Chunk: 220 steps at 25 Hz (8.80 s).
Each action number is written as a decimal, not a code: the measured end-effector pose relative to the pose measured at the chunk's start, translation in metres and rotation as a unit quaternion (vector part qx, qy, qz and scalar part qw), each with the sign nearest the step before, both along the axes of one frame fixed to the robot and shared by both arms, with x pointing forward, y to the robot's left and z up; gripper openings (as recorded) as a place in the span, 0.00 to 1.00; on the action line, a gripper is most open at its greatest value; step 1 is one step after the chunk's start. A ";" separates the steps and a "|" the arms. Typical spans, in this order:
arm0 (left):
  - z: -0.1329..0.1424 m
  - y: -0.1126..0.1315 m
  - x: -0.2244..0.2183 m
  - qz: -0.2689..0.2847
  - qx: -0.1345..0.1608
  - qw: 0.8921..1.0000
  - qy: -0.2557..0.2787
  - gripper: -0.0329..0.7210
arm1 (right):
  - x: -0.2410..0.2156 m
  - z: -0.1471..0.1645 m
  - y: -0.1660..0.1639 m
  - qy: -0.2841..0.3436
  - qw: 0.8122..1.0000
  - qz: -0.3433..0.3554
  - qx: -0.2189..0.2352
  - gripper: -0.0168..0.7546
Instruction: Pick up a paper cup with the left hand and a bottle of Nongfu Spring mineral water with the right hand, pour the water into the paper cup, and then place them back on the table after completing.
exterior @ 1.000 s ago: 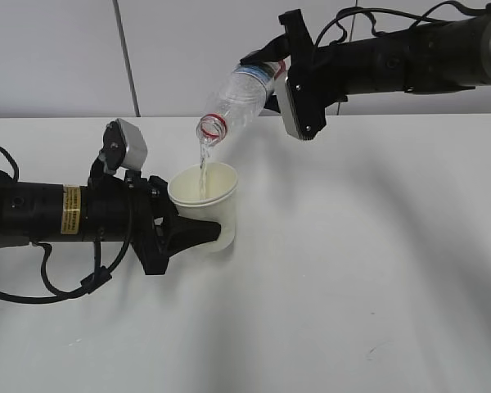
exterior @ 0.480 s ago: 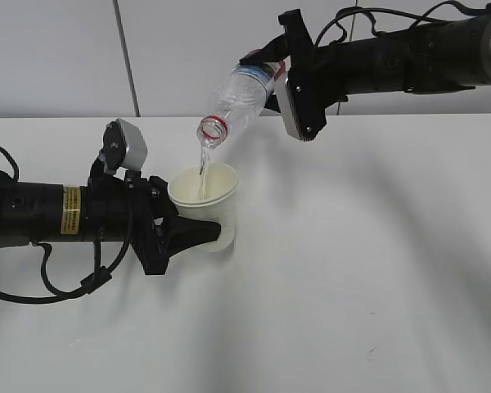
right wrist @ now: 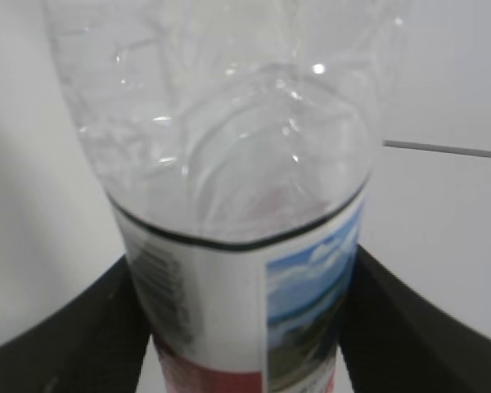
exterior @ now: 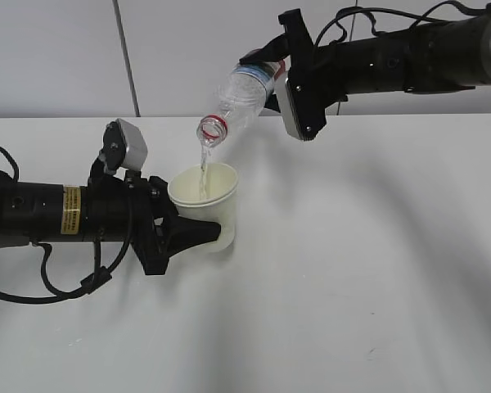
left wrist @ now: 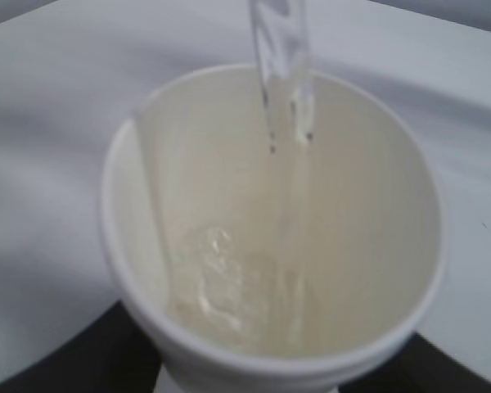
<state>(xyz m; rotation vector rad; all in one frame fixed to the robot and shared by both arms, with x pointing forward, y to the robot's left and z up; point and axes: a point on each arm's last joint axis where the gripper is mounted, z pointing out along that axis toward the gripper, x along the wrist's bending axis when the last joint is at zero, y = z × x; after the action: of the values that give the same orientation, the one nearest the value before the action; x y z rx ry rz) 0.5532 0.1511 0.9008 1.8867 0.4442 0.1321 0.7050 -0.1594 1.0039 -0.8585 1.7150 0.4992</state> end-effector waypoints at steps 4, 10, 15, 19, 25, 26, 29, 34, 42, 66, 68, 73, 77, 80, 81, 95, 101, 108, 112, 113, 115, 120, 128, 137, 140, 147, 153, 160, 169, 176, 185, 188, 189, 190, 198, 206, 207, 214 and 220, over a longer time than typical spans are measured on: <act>0.000 0.000 0.000 0.000 0.000 1.000 0.000 0.54 | 0.000 0.000 0.000 -0.001 1.000 0.000 -0.001 0.64; 0.000 0.000 0.000 0.000 0.000 1.000 0.000 0.54 | 0.000 0.000 0.000 -0.003 1.000 0.001 -0.002 0.64; 0.000 0.000 -0.001 -0.004 0.002 1.000 -0.001 0.54 | 0.000 0.000 0.000 -0.008 1.000 0.001 -0.006 0.64; -0.001 0.000 -0.001 -0.007 0.004 1.000 -0.001 0.54 | 0.000 0.000 0.000 -0.009 1.000 0.002 -0.007 0.64; -0.001 0.000 -0.001 -0.008 0.006 1.000 -0.001 0.54 | 0.000 0.000 0.000 -0.010 1.000 0.002 -0.009 0.64; -0.001 0.000 -0.001 -0.008 0.006 1.000 -0.001 0.54 | 0.000 0.000 0.000 -0.011 1.000 0.003 -0.009 0.64; -0.001 0.000 -0.001 -0.008 0.007 1.000 -0.001 0.54 | 0.000 0.000 0.000 -0.011 1.000 0.003 -0.009 0.64; -0.001 0.000 -0.001 -0.008 0.008 1.000 -0.001 0.54 | 0.000 0.000 0.000 -0.011 1.000 0.003 -0.009 0.64; -0.001 0.000 -0.001 -0.008 0.009 1.000 -0.001 0.54 | 0.000 0.000 0.000 -0.011 1.000 0.003 -0.009 0.63; 0.000 0.001 0.002 0.010 0.005 1.000 -0.010 0.54 | 0.000 -0.001 0.000 0.068 0.996 -0.028 0.051 0.63; 0.000 0.001 0.004 0.016 0.003 1.000 -0.015 0.54 | -0.001 -0.002 0.000 0.109 0.989 -0.045 0.085 0.63; 0.000 0.003 0.008 0.037 0.010 0.999 -0.027 0.54 | -0.001 -0.002 0.000 0.222 0.952 -0.097 0.187 0.63; -0.003 0.007 0.012 0.069 0.031 0.997 -0.026 0.54 | -0.001 -0.002 0.000 0.302 0.908 -0.133 0.260 0.63; -0.002 0.008 0.015 0.083 0.028 0.996 -0.027 0.54 | -0.001 -0.003 0.000 0.359 0.866 -0.160 0.308 0.63; -0.002 0.008 0.015 0.086 0.027 0.995 -0.029 0.54 | -0.001 -0.005 0.000 0.375 0.854 -0.167 0.318 0.63; -0.009 0.008 0.018 0.097 0.007 0.995 -0.029 0.54 | -0.004 -0.035 -0.025 0.477 0.740 -0.174 0.442 0.63; -0.024 0.005 0.016 0.081 -0.011 0.996 -0.025 0.54 | -0.012 -0.054 -0.040 0.480 0.725 -0.185 0.458 0.63; -0.030 0.005 0.016 0.070 -0.005 0.997 -0.043 0.54 | -0.021 -0.065 -0.040 0.466 0.721 -0.168 0.485 0.63; -0.033 0.006 0.016 0.073 0.015 0.996 -0.045 0.54 | -0.020 -0.085 -0.038 0.484 0.707 -0.159 0.490 0.63; -0.033 0.006 0.016 0.073 0.017 0.996 -0.047 0.54 | -0.020 -0.091 -0.038 0.486 0.707 -0.160 0.488 0.63; -0.032 0.006 0.018 0.079 0.017 0.995 -0.054 0.54 | -0.020 -0.097 -0.038 0.488 0.708 -0.162 0.484 0.63; -0.037 0.004 0.019 0.093 0.021 0.993 -0.066 0.54 | -0.021 -0.097 -0.037 0.487 0.709 -0.151 0.488 0.63; -0.052 -0.002 0.017 0.093 0.013 0.994 -0.056 0.54 | -0.022 -0.108 -0.036 0.487 0.715 -0.141 0.481 0.63; -0.054 -0.001 0.019 0.101 0.038 0.993 -0.048 0.76 | -0.022 -0.109 -0.035 0.489 0.714 -0.132 0.483 0.63; -0.045 -0.001 0.019 0.100 0.040 0.993 -0.048 0.77 | -0.022 -0.109 -0.035 0.489 0.715 -0.132 0.483 0.63; -0.035 0.002 0.013 0.098 0.069 0.993 -0.020 0.78 | -0.022 -0.111 -0.035 0.485 0.720 -0.131 0.478 0.63; -0.044 0.013 0.001 0.109 0.078 0.991 0.010 0.78 | -0.023 -0.123 -0.035 0.493 0.716 -0.137 0.474 0.63; -0.039 0.027 -0.005 0.125 0.033 0.992 0.012 0.78 | -0.023 -0.132 -0.035 0.496 0.717 -0.138 0.471 0.63; -0.040 0.033 -0.005 0.132 0.034 0.991 0.017 0.78 | -0.025 -0.132 -0.033 0.498 0.723 -0.126 0.461 0.87; -0.038 0.042 -0.005 0.137 0.036 0.990 0.015 0.78 | -0.024 -0.136 -0.061 0.513 0.714 -0.146 0.453 0.88; -0.016 0.082 -0.010 0.191 0.044 0.981 -0.003 0.78 | -0.021 -0.137 -0.108 0.503 0.705 -0.174 0.469 0.86; -0.012 0.095 -0.007 0.220 0.058 0.974 -0.006 0.78 | -0.020 -0.136 -0.118 0.496 0.701 -0.184 0.478 0.85; -0.010 0.099 -0.006 0.232 0.057 0.971 -0.006 0.78 | -0.019 -0.136 -0.122 0.493 0.699 -0.188 0.483 0.85; -0.009 0.104 -0.005 0.245 0.056 0.968 -0.005 0.78 | -0.018 -0.135 -0.124 0.490 0.696 -0.191 0.489 0.84; -0.005 0.144 0.005 0.355 0.058 0.933 -0.026 0.78 | -0.007 -0.130 -0.172 0.413 0.654 -0.263 0.577 0.80; 0.000 0.186 0.012 0.499 0.052 0.864 -0.046 0.78 | -0.004 -0.130 -0.220 0.343 0.609 -0.341 0.629 0.79; 0.000 0.191 0.012 0.516 0.047 0.854 -0.044 0.78 | -0.004 -0.129 -0.223 0.337 0.603 -0.347 0.634 0.79; 0.001 0.199 0.013 0.555 0.041 0.830 -0.042 0.78 | -0.002 -0.130 -0.242 0.295 0.562 -0.399 0.662 0.79; -0.003 0.205 0.018 0.570 0.078 0.818 -0.004 0.78 | 0.008 -0.125 -0.260 0.294 0.523 -0.519 0.609 0.79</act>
<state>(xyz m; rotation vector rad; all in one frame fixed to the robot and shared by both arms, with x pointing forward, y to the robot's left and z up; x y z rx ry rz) 0.5708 0.3560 0.8980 1.5206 1.5517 0.9899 0.7125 -0.4198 0.8786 1.4691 1.5121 0.9433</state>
